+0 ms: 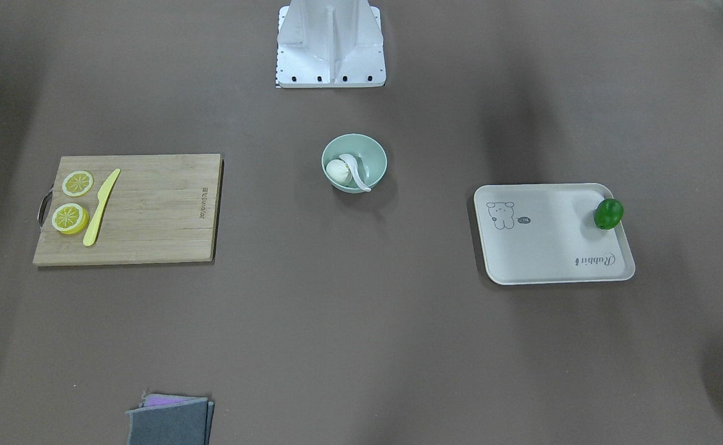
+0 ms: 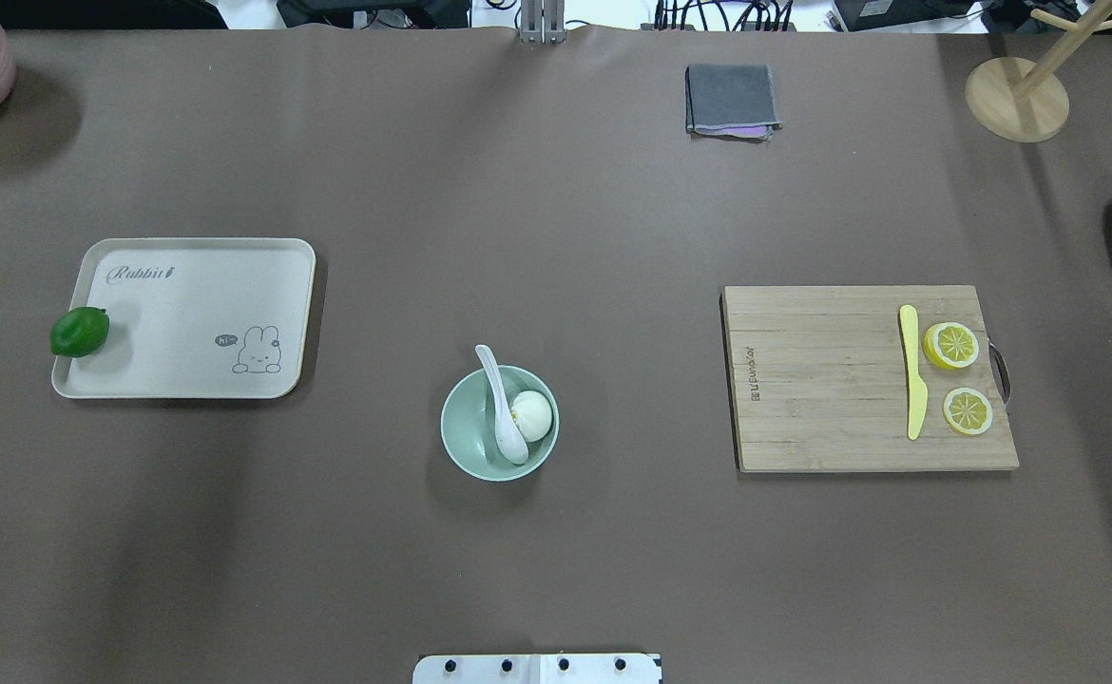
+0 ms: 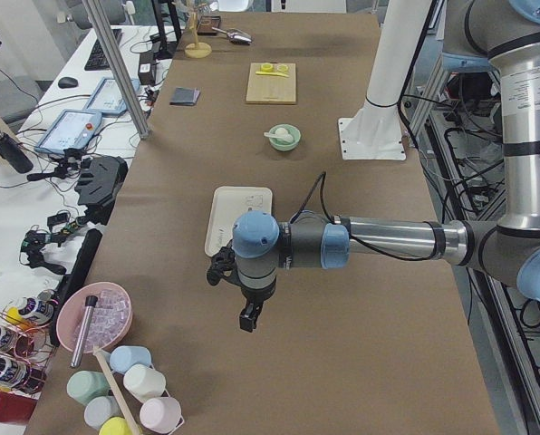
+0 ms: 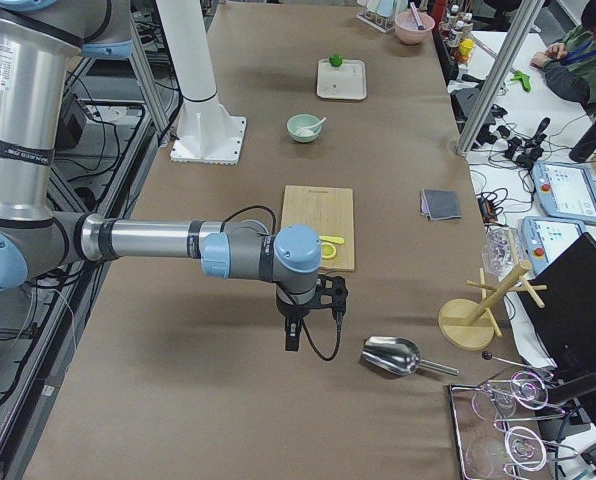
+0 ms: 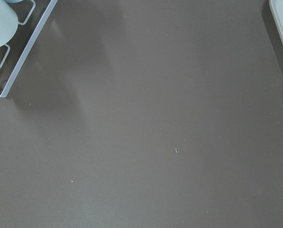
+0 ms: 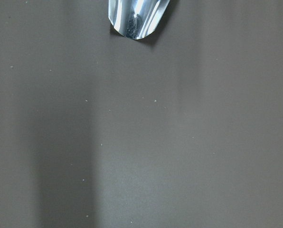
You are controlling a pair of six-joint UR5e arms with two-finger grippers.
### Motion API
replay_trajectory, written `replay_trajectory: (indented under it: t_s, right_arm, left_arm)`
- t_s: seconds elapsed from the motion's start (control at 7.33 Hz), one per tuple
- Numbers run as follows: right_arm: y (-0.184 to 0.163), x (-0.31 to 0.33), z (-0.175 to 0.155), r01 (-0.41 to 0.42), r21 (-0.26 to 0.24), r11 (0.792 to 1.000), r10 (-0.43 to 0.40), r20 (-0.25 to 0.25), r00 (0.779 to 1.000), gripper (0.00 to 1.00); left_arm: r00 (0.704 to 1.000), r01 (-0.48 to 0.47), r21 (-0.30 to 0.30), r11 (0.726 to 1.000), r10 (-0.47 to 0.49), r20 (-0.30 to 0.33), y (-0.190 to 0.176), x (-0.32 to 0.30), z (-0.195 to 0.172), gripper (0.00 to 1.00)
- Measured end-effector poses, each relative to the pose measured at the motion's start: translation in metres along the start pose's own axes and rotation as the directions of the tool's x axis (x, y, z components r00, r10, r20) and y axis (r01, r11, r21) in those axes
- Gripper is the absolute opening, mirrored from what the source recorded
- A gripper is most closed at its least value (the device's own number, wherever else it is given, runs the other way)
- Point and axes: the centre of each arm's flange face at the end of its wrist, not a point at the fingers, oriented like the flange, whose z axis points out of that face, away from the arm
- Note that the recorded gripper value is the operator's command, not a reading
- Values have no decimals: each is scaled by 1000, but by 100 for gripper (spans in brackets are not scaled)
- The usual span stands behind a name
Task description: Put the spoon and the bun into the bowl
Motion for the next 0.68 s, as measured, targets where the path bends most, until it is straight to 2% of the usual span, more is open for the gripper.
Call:
replay_trajectory:
  t_s: [0.68]
  right_arm:
    - [0,0,0,1,0,1000,-1,0,1000,100]
  left_arm:
    - [1000,3,-3,1000,-3,-1,2,-1,1,99]
